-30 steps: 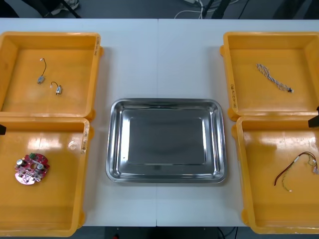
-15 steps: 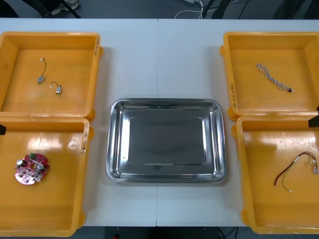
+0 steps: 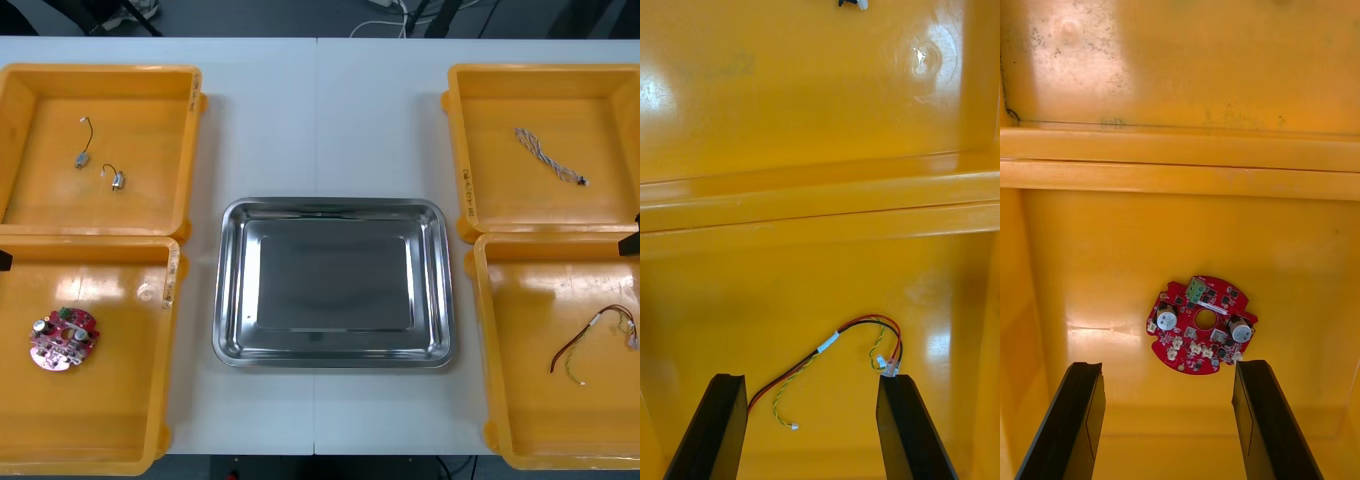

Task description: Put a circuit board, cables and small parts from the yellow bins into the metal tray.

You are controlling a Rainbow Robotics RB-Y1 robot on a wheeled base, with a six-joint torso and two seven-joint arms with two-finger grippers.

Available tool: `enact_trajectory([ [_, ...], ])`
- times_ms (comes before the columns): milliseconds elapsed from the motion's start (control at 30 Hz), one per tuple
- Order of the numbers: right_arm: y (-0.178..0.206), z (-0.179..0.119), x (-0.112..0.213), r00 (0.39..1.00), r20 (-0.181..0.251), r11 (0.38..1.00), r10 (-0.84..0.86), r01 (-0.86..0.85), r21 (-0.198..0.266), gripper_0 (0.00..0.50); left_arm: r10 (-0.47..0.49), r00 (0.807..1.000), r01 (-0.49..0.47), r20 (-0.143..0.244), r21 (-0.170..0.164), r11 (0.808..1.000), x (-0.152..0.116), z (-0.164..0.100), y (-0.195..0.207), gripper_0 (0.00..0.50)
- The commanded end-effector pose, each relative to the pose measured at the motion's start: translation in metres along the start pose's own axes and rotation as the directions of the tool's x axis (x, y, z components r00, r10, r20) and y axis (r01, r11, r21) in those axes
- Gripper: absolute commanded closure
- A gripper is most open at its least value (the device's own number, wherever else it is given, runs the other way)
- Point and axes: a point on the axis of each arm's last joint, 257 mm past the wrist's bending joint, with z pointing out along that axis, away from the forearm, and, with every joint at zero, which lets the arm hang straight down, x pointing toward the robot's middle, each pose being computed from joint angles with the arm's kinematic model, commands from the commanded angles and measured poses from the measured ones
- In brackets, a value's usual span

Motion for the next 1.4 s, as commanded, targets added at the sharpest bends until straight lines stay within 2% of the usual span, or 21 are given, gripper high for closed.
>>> enact_trajectory([
  [33, 0.007, -0.006, -0.009, 1.000, 0.021, 1.000, 0.000, 0.000, -0.005, 0.000, -0.064, 0.997, 0.064, 0.036, 0.007, 0.998, -0.014, -0.010, -0.010, 0.000],
  [67, 0.007, -0.006, -0.009, 1.000, 0.021, 1.000, 0.000, 0.000, -0.005, 0.000, -0.064, 0.997, 0.064, 0.036, 0.007, 0.998, -0.014, -0.010, -0.010, 0.000],
  [100, 0.008, -0.014, -0.021, 0.998, 0.055, 1.000, -0.001, 0.001, -0.006, 0.000, -0.064, 0.997, 0.064, 0.036, 0.007, 0.998, -0.014, -0.010, -0.010, 0.000],
  [133, 0.008, -0.015, -0.022, 0.998, 0.058, 1.000, -0.003, 0.004, -0.006, 0.000, -0.064, 0.997, 0.064, 0.036, 0.007, 0.998, -0.014, -0.010, -0.010, 0.000],
  [167, 0.010, -0.017, -0.026, 0.998, 0.068, 1.000, -0.002, 0.003, -0.011, 0.000, -0.078, 0.997, 0.078, 0.001, 0.005, 0.997, -0.004, -0.001, -0.007, 0.000],
  [200, 0.012, -0.025, -0.034, 0.996, 0.093, 1.000, -0.010, 0.011, -0.010, 0.000, -0.080, 0.997, 0.080, 0.002, 0.008, 0.997, -0.004, -0.001, -0.007, 0.000],
  [300, 0.014, -0.032, -0.039, 0.994, 0.109, 1.000, -0.013, 0.015, -0.010, 0.000, -0.071, 0.997, 0.071, 0.001, 0.000, 0.997, -0.006, -0.003, -0.005, 0.000],
  [567, 0.009, -0.024, -0.032, 0.995, 0.101, 1.000, -0.004, 0.004, -0.001, 0.000, -0.026, 1.000, 0.026, -0.006, -0.015, 1.000, -0.006, -0.005, -0.004, 0.000],
  [700, 0.004, -0.018, -0.022, 0.997, 0.079, 1.000, 0.003, -0.004, 0.006, 0.000, 0.059, 0.998, -0.060, -0.028, -0.034, 0.998, -0.003, -0.001, -0.003, 0.000],
  [867, 0.000, -0.013, -0.013, 0.998, 0.061, 1.000, 0.012, -0.012, 0.008, 0.000, 0.091, 0.995, -0.092, -0.045, -0.021, 0.996, 0.001, 0.003, -0.005, 0.000],
  [1000, -0.002, -0.008, -0.011, 0.998, 0.066, 1.000, 0.023, -0.024, 0.005, 0.000, 0.145, 0.987, -0.147, -0.061, -0.018, 0.989, 0.004, 0.007, -0.004, 0.000],
  [1133, -0.003, 0.002, -0.005, 0.996, 0.077, 0.999, 0.043, -0.042, -0.010, 0.000, 0.201, 0.975, -0.202, -0.091, 0.001, 0.979, 0.010, 0.015, 0.003, 0.000],
  [1233, -0.003, 0.009, 0.000, 0.995, 0.079, 0.998, 0.057, -0.055, -0.021, 0.000, 0.235, 0.968, -0.235, -0.089, 0.011, 0.972, 0.009, 0.021, 0.005, 0.000],
  [1400, -0.002, 0.020, 0.013, 0.995, 0.061, 0.997, 0.077, -0.075, -0.031, 0.000, 0.302, 0.950, -0.303, -0.076, 0.002, 0.953, 0.007, 0.029, 0.008, 0.000],
])
